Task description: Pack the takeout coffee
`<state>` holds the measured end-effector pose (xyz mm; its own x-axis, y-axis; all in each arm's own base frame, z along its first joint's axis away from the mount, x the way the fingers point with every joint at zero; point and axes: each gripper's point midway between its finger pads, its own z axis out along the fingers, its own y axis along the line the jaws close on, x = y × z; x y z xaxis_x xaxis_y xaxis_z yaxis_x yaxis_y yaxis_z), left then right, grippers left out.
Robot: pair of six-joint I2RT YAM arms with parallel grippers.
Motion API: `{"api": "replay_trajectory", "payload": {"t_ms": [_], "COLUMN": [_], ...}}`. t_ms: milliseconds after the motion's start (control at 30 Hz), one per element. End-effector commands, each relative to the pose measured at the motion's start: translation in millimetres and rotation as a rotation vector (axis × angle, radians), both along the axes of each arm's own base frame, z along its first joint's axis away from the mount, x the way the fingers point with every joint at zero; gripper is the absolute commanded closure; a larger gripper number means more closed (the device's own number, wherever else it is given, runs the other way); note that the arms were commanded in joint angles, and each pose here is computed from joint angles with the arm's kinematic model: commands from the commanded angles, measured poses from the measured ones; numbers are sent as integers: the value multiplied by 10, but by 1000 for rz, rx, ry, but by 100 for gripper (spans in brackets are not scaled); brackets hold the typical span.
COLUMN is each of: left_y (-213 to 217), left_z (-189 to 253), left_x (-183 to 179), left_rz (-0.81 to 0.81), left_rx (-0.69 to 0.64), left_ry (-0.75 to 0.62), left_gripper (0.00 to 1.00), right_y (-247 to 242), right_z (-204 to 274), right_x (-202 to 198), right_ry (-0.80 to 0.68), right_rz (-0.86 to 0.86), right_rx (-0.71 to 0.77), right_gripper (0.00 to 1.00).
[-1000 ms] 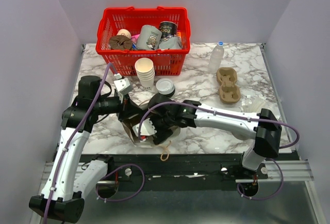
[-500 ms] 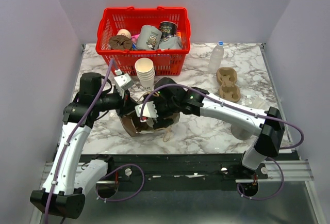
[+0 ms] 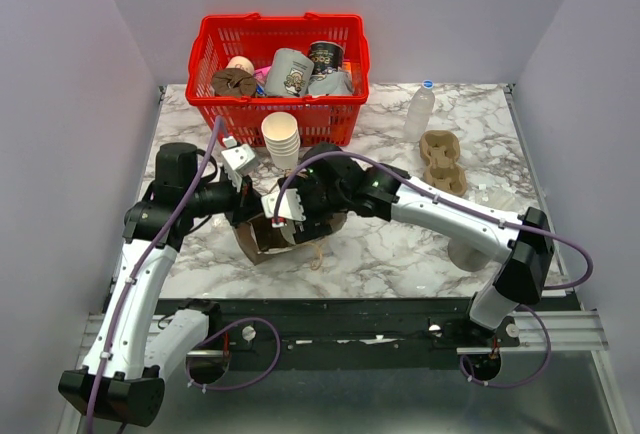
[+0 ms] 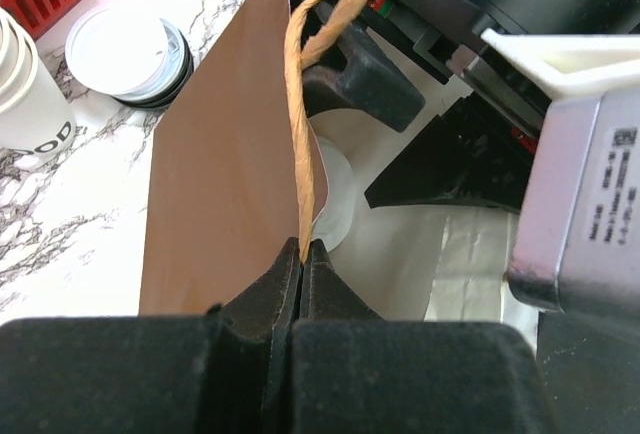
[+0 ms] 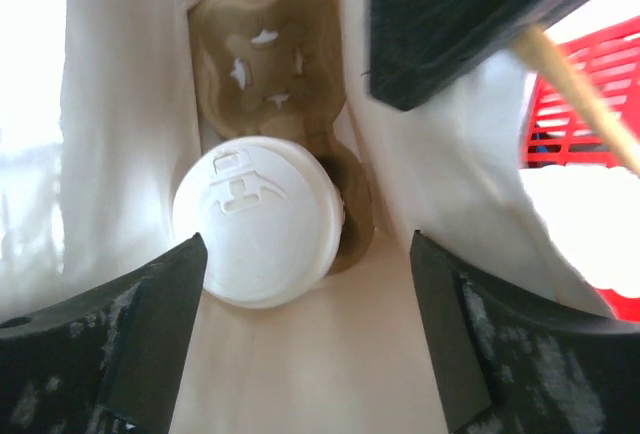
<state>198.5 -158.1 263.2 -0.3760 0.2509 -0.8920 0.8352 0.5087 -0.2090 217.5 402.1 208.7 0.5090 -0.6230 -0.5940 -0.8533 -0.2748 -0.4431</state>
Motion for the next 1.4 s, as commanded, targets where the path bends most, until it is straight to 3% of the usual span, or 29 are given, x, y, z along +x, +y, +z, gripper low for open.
{"api": "replay_trajectory", "payload": {"t_ms": [0,67,100,200,233,467,733,767,867,1067,1367], "left_y": [40,35,34,33,34,22,17,23,44,156,152], "left_z": [-182,-169,-156,-132,-139,-121,-128,-127,-99,77,349], "left_x": [-50,-22,-11,24,30,65,101,120,184,351,320], "left_rz": [20,20,20,20,21,4,-1,4,30,124,196], "left_rx": [36,36,36,40,41,44,46,47,57,91,-7], "left_ry": [86,86,85,76,81,67,48,44,28,-55,-74], "left_gripper": [100,100,100,100,100,100,100,89,68,52,37], "right_y": [126,148,147,127,119,65,111,114,130,178,189], "right_z": [110,97,87,19,-8,-241,-336,-348,-361,-352,-338], "right_x": [70,82,67,36,35,47,340,371,482,678,942], "right_ry": [1,-1,2,8,12,42,-32,-42,-80,-127,-190], "right_rz": [-19,-10,-1,18,18,16,-86,-95,-127,-205,-308], "right_rx": [87,85,83,56,46,-44,-88,-92,-92,-83,-80], "right_gripper": [27,45,65,92,95,96,99,99,99,99,99]}}
